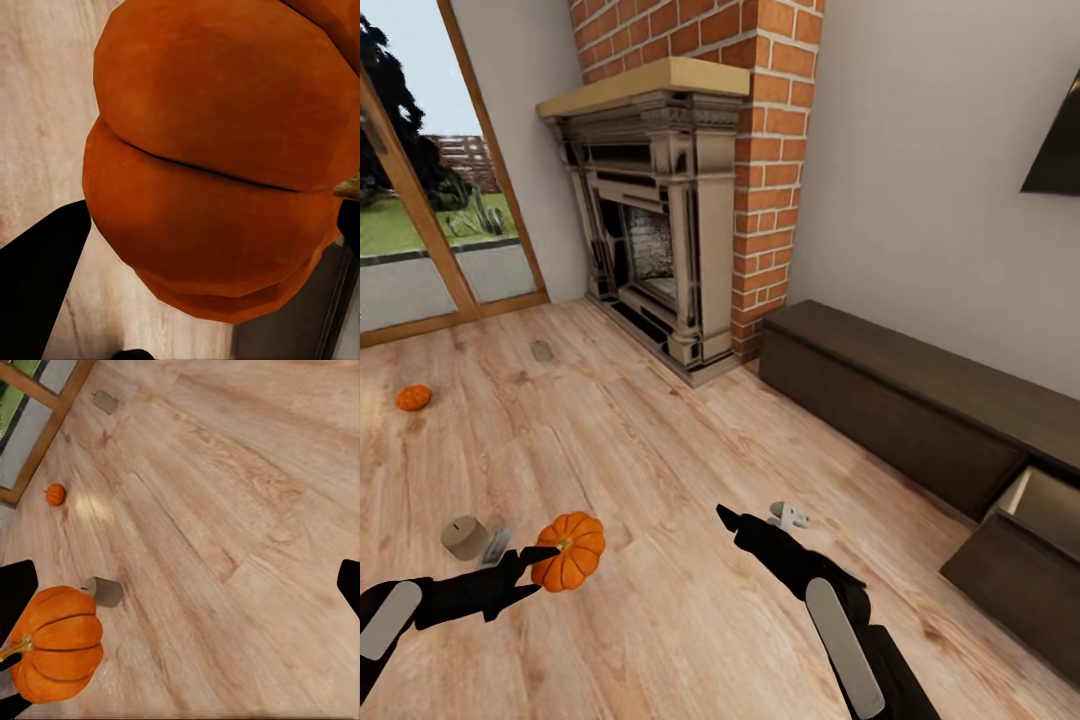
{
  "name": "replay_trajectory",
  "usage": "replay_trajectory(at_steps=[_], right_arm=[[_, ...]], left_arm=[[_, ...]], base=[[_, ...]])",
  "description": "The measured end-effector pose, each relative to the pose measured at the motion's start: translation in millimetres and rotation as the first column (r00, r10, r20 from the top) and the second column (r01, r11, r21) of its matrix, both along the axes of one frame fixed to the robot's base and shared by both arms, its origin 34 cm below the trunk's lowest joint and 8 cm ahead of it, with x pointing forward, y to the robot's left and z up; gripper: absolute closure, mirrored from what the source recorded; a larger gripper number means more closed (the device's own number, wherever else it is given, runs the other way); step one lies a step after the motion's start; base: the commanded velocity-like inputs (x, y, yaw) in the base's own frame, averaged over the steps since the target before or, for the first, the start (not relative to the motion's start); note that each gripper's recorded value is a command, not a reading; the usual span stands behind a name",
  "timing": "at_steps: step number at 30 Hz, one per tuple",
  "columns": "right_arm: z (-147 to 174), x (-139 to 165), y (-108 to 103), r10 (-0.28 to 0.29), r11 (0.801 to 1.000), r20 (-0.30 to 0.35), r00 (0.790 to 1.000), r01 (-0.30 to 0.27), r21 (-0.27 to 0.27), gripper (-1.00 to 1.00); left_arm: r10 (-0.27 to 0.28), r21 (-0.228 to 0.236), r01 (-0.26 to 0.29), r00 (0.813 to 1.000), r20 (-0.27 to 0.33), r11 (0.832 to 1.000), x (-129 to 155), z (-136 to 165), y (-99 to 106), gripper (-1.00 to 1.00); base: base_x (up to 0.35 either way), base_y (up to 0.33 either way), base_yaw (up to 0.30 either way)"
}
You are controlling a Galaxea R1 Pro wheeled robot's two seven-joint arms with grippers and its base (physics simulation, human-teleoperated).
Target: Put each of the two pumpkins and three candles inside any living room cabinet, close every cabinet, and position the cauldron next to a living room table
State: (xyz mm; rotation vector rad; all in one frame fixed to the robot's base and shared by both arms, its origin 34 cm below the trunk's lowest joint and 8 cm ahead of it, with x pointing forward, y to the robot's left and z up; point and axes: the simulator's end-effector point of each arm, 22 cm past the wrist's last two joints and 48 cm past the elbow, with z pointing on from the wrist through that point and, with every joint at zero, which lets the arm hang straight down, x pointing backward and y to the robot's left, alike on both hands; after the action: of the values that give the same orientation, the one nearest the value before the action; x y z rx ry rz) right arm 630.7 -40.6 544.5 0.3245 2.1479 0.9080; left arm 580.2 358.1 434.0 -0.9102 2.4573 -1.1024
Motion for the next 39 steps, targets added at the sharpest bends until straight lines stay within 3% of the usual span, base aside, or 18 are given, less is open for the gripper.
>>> replay_trajectory(at_steps=[3, 7, 21, 32, 39], right_arm=[[8.8, -5.8, 17.7, 0.048, 0.999, 0.011, 0.999, -0.048, -0.011, -1.0], [17.7, -5.7, 21.7, 0.059, 0.998, 0.013, 0.998, -0.059, -0.015, -1.0], [17.6, -4.8, 18.2, 0.034, 0.998, -0.015, 0.999, -0.035, -0.058, -1.0], [15.5, -4.7, 17.6, 0.031, 0.998, -0.018, 0.999, -0.033, -0.062, -1.0], [11.8, -5.0, 16.5, 0.028, 0.997, -0.027, 0.999, -0.029, -0.067, -1.0]], left_arm=[[0.006, -0.007, -0.006, 1.0, 0.002, 1.0, 2.4, 8.1, 0.8, 1.0], [0.007, -0.008, -0.007, 1.0, 0.001, 1.0, 4.3, 16.8, 0.9, 1.0], [0.005, 0.0, -0.005, 1.0, -0.003, 1.0, 4.8, 23.4, 1.9, 1.0], [0.004, 0.006, -0.004, 1.0, -0.012, 1.0, 2.7, 19.1, 1.4, 1.0], [0.007, -0.002, -0.007, 1.0, -0.013, 1.0, 3.1, 18.3, -0.2, 1.0]], base=[[0.002, 0.001, 0.013], [0.0, 0.0, 0.026], [0.019, 0.01, 0.252], [0.231, 0.156, 0.28], [0.266, -0.137, 0.28]])
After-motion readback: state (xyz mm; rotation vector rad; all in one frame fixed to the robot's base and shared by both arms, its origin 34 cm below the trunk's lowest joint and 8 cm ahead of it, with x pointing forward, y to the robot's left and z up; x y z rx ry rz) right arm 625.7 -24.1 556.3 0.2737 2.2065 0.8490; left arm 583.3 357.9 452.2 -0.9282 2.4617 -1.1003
